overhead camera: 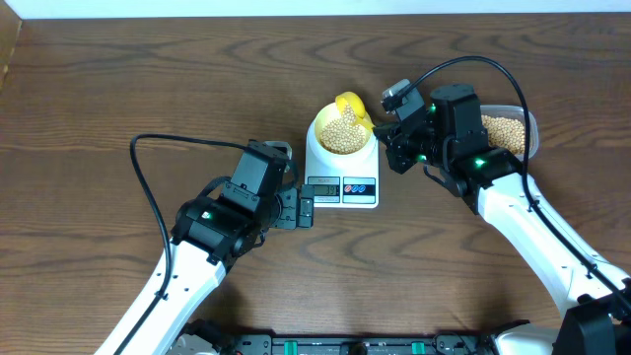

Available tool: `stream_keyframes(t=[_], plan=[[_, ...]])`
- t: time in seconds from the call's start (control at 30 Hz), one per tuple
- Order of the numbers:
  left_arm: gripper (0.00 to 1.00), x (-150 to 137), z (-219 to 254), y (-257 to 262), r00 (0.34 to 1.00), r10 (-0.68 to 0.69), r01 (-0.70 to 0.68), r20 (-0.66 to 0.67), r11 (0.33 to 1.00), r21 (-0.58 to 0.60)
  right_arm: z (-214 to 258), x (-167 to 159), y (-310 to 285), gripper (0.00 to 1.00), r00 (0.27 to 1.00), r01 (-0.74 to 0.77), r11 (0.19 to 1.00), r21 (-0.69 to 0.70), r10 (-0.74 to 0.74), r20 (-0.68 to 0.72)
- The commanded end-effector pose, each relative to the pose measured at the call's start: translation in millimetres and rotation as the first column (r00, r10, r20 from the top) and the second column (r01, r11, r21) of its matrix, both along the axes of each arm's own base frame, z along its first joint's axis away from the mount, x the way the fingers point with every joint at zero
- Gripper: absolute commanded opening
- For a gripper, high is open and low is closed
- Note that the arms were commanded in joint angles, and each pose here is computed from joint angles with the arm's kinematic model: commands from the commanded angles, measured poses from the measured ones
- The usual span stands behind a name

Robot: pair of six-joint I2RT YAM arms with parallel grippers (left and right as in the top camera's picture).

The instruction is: Scoop item into bowl and weigh 50g on scale

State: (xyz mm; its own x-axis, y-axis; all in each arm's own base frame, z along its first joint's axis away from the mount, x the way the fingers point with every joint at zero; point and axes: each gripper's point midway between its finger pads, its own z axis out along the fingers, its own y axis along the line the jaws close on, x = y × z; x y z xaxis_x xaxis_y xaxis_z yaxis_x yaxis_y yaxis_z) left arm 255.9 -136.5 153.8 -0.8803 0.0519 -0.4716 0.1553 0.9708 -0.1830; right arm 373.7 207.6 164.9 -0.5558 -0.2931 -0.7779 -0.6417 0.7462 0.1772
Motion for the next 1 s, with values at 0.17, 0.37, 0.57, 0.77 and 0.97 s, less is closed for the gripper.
stream_keyframes(t=[0.17,0.37,0.57,0.77,0.97], plan=[[0.98,1.7,0.4,3.2,1.0,0.003,-0.003,0.008,1.0,0.014,4.5,1.3,-0.3,0.01,0.997,-0.022,0.997,-0.068,0.027,0.07],[0.98,1.8,0.5,3.1,1.0,0.003,-0.003,0.008,1.0,0.014,5.2,1.5,0.4,0.01,0.995,-0.041,0.996,-0.085,0.048,0.091],[0.98,1.7,0.3,3.2,1.0,0.003,-0.003,0.007,1.0,0.014,4.2,-4.1,7.0,0.01,0.993,-0.075,0.993,-0.086,0.083,0.087],[0.98,1.8,0.4,3.2,1.0,0.003,-0.003,0.008,1.0,0.014,4.4,-1.1,4.8,0.01,0.99,-0.073,0.991,-0.116,0.086,0.113],[0.98,1.7,0.4,3.2,1.0,0.003,-0.003,0.008,1.0,0.014,4.2,-1.6,5.1,0.01,0.99,-0.073,0.991,-0.114,0.085,0.11]])
